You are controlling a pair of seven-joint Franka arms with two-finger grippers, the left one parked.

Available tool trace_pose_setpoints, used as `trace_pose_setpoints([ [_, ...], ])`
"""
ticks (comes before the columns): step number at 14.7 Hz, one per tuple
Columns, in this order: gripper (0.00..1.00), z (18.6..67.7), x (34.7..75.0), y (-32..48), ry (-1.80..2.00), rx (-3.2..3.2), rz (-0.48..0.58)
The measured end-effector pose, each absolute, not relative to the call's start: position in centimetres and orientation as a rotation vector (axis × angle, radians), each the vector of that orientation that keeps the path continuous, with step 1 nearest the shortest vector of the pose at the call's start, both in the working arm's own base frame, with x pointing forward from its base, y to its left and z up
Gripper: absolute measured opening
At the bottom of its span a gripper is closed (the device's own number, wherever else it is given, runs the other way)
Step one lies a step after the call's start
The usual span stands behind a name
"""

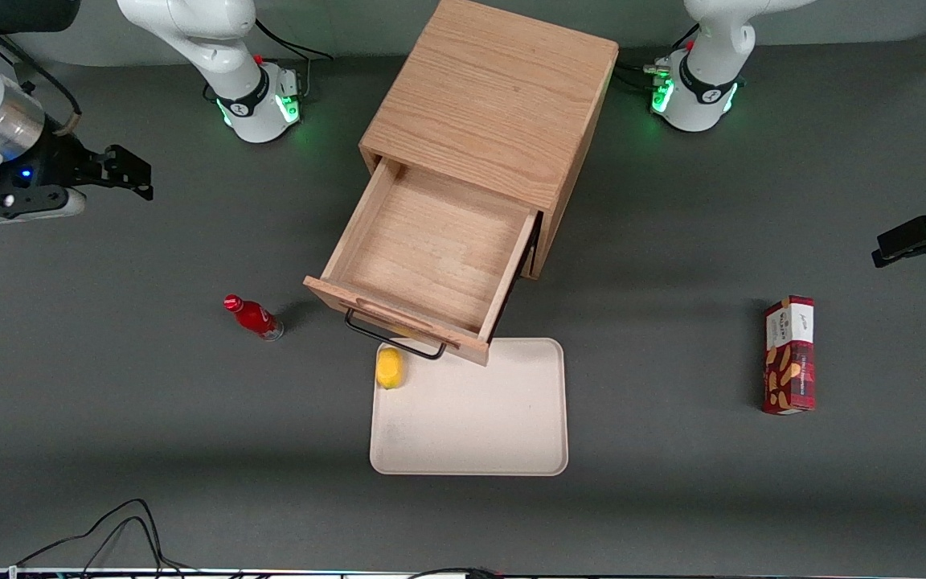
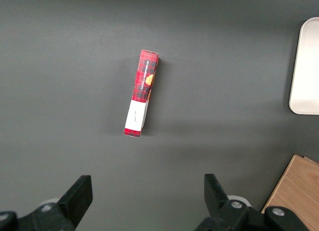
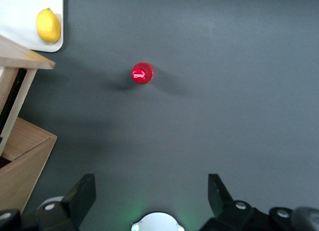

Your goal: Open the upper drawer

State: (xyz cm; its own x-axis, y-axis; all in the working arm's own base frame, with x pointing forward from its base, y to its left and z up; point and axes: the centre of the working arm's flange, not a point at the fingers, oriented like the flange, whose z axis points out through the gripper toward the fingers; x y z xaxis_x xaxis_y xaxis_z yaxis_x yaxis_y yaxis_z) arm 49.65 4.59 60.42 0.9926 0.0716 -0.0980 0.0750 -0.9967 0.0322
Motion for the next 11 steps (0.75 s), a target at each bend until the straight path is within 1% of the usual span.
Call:
trace_pose_setpoints([
  [5, 1.00, 61.1, 49.9, 2.3, 0.012, 3.138, -0.130],
  [11, 1.00, 60.9, 50.1, -0.2, 0.019, 3.192, -0.139],
])
